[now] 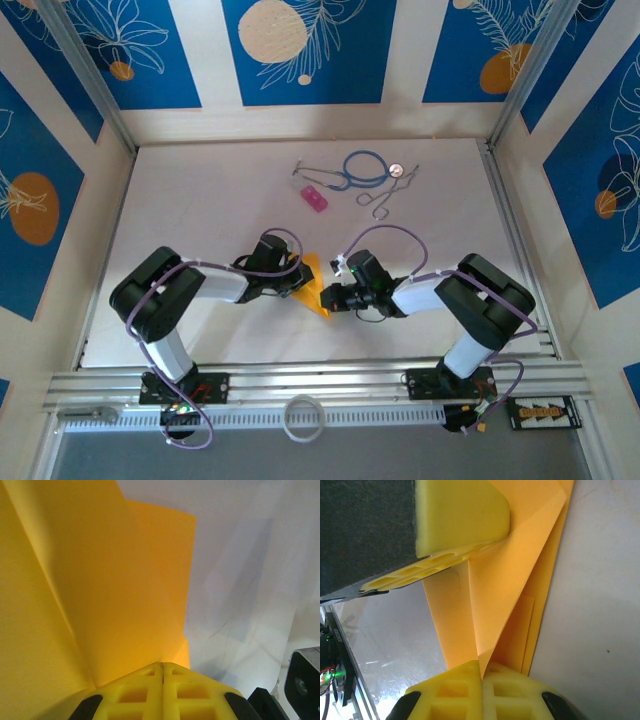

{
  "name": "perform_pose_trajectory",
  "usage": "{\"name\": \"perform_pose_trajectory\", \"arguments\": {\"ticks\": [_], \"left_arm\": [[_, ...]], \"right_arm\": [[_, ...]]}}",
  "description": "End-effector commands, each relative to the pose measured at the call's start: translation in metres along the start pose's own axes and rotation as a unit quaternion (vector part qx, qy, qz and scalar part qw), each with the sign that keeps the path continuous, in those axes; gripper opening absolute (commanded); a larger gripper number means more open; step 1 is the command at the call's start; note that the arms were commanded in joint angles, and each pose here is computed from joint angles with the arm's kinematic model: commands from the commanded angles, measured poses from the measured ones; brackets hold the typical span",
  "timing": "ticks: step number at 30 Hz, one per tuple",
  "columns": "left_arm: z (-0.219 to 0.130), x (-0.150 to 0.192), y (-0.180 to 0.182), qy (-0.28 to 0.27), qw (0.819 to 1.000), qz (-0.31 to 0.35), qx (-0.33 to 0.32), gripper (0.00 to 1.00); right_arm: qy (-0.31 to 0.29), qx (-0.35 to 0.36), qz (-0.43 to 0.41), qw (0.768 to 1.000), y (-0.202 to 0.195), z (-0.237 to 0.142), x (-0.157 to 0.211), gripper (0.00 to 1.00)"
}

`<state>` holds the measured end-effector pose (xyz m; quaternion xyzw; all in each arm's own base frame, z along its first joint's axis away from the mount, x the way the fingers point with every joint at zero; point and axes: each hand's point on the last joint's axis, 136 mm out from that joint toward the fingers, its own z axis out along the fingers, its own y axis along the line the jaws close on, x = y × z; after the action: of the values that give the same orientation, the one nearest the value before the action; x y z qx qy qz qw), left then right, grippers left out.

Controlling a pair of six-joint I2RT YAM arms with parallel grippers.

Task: Fold a paper plane with a square sheet of paper (pick it up from the middle)
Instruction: Fourth fold the wing at the center of the table.

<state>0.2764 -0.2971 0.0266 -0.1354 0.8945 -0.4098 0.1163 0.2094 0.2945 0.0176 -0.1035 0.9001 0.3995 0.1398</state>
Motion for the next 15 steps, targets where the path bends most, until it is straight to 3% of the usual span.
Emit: {"name": "perform_pose_trajectory", "arguments": {"ticks": [1,15], "left_arm": [[0.004,-0.001,0.015,-0.004,0.999,0.004,-0.036,0.02],[0.004,-0.002,0.029,-0.007,0.998,0.000,-0.067,0.01]], "right_arm": [[0.042,0.041,0.038,0.998,-0.025,0.001,0.023,0.01],[0.053,0.040,0.052,0.996,-0.027,0.001,0.025,0.01]]}}
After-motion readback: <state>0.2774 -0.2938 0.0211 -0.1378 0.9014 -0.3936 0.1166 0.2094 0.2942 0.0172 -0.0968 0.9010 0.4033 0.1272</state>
